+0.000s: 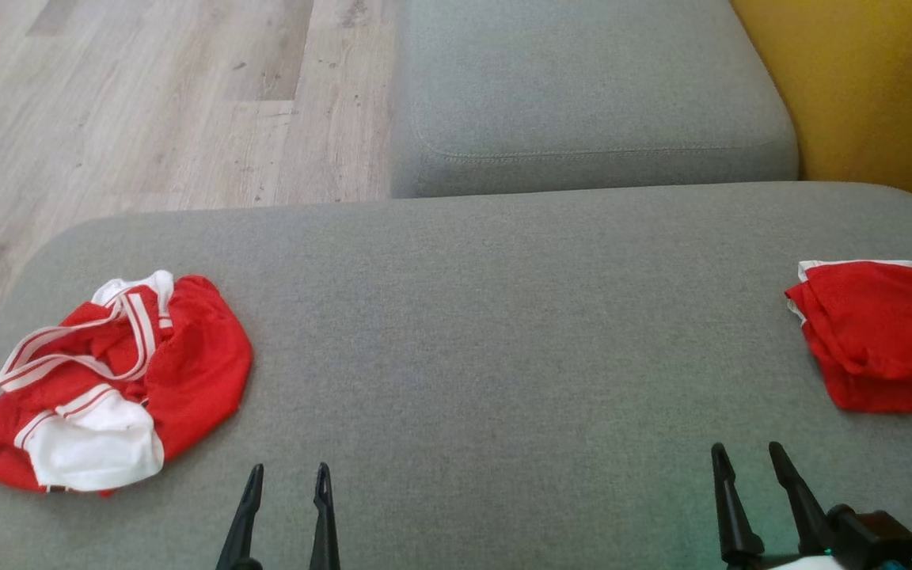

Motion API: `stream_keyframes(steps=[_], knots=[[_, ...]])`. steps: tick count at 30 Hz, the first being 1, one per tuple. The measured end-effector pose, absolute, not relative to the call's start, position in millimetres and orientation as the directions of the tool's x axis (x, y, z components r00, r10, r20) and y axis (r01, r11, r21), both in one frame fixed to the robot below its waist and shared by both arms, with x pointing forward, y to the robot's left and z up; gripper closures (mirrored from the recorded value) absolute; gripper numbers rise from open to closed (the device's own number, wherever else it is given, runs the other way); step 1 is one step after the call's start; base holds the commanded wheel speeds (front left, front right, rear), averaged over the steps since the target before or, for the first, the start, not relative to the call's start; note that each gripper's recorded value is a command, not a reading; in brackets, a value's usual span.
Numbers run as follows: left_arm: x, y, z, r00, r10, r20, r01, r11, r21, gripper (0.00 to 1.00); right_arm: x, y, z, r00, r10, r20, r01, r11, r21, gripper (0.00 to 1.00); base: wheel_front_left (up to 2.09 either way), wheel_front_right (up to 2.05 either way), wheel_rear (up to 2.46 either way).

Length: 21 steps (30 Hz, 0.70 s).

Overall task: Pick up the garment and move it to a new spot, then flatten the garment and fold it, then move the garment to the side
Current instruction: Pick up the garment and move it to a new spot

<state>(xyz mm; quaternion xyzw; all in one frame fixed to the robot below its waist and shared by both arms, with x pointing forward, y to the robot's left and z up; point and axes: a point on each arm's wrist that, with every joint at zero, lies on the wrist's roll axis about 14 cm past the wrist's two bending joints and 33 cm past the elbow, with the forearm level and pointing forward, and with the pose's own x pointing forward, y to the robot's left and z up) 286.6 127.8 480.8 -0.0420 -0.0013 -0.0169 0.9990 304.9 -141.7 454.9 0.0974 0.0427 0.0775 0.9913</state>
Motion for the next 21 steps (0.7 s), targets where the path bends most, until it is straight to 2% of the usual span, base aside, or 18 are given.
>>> stream_keyframes(steps=[13,21], knots=[[285,130,481,1.0,-0.027,0.007,0.027,0.996,-0.083,0.0,303,-142,454,0.984,0.162,-0.071,-0.145,0.969,0.2,0.0,0.0,0.0,0.0],[276,149,481,0.999,0.041,0.013,-0.04,0.996,-0.076,0.0,310,-116,454,0.966,0.248,-0.076,-0.228,0.952,0.205,0.0,0.0,0.0,0.0]])
